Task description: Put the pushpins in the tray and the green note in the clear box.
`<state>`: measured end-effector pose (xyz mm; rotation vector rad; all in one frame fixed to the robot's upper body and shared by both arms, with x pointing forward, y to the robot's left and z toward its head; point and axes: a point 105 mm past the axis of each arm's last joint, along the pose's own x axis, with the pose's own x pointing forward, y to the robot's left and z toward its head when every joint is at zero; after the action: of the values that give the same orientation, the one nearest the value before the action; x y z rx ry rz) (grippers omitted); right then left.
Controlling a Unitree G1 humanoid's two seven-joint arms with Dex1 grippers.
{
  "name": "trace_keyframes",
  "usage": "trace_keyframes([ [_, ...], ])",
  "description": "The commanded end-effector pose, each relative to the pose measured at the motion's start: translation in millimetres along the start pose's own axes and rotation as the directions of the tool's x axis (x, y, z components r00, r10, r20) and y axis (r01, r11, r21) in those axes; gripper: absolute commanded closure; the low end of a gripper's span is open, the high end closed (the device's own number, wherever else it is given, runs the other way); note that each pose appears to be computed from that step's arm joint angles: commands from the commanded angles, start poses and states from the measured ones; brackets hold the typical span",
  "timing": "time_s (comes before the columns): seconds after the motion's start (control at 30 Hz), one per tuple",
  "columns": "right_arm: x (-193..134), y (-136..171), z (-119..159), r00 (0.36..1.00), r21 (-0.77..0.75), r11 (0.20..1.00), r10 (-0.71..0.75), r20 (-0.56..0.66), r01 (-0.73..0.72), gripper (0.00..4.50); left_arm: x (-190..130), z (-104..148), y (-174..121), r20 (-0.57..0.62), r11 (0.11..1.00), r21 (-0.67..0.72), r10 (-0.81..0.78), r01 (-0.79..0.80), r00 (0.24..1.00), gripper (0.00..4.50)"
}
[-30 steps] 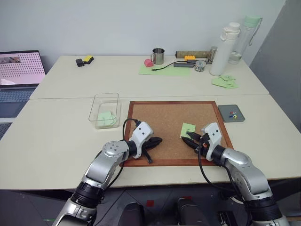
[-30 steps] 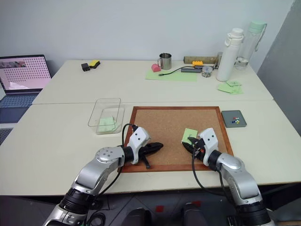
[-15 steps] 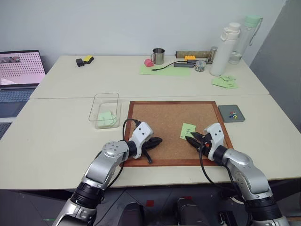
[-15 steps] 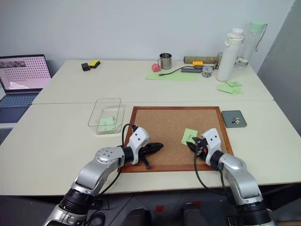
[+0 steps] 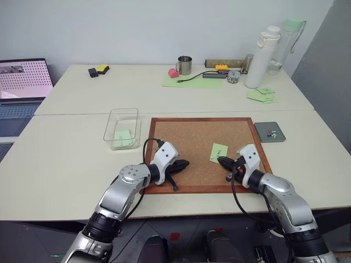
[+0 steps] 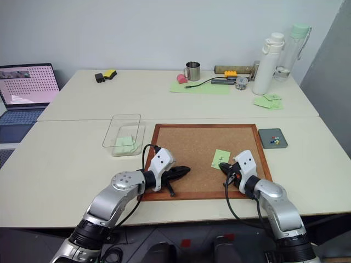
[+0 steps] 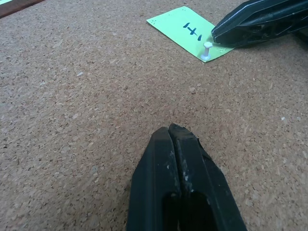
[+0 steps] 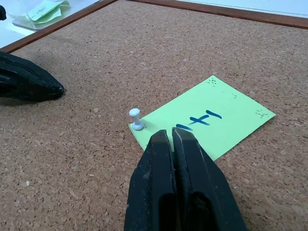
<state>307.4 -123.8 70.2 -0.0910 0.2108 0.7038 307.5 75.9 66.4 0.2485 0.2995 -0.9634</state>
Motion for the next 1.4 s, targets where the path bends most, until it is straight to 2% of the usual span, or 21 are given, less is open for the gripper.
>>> trace_keyframes([
  [0.03, -4, 1, 25, 0.997, -0.071, 0.998, 0.007, 0.073, -0.002, 4.49, 0, -28, -7, -0.103, 0.999, -0.05, -0.02, 0.014, 0.995, 4.5],
  [0.23, -6, 7, 54, 0.989, -0.065, 0.998, 0.025, 0.148, -0.016, 4.49, 0, -28, -7, -0.104, 0.999, -0.051, -0.022, 0.017, 0.994, 4.5],
  [0.57, -10, -8, 62, 0.983, -0.009, 0.999, -0.045, 0.177, 0.047, 4.49, 1, -28, -8, -0.103, 0.999, -0.051, -0.022, 0.017, 0.994, 4.5],
  [0.67, -15, -38, 70, 0.965, 0.036, 0.985, -0.173, 0.197, 0.17, 4.49, 0, -28, -7, -0.103, 0.999, -0.052, -0.021, 0.016, 0.994, 4.5],
  [0.77, -28, -89, 74, 0.912, 0.041, 0.928, -0.371, 0.175, 0.369, 4.49, 1, -28, -8, -0.104, 0.998, -0.053, -0.022, 0.016, 0.994, 4.5],
  [0.87, -42, -133, 74, 0.857, 0.062, 0.868, -0.496, 0.137, 0.493, 4.49, 0, -28, -9, -0.104, 0.998, -0.053, -0.025, 0.019, 0.994, 4.5],
  [1.03, -52, -181, 61, 0.808, 0.099, 0.81, -0.585, 0.068, 0.578, 4.49, 0, -28, -9, -0.104, 0.999, -0.049, -0.027, 0.022, 0.994, 4.5],
  [1.17, -47, -195, 54, 0.81, 0.15, 0.806, -0.585, 0.045, 0.573, 4.49, -2, -28, -9, -0.106, 0.999, -0.049, -0.02, 0.015, 0.994, 4.5],
  [1.3, -45, -203, 52, 0.811, 0.169, 0.805, -0.583, 0.045, 0.569, 3.86, -7, -31, -9, -0.111, 0.999, -0.052, -0.011, 0.005, 0.994, 4.5],
  [1.4, -44, -206, 53, 0.808, 0.165, 0.803, -0.587, 0.051, 0.573, 3.11, -9, -32, -10, -0.114, 0.999, -0.054, -0.006, 0.0, 0.993, 4.5],
])
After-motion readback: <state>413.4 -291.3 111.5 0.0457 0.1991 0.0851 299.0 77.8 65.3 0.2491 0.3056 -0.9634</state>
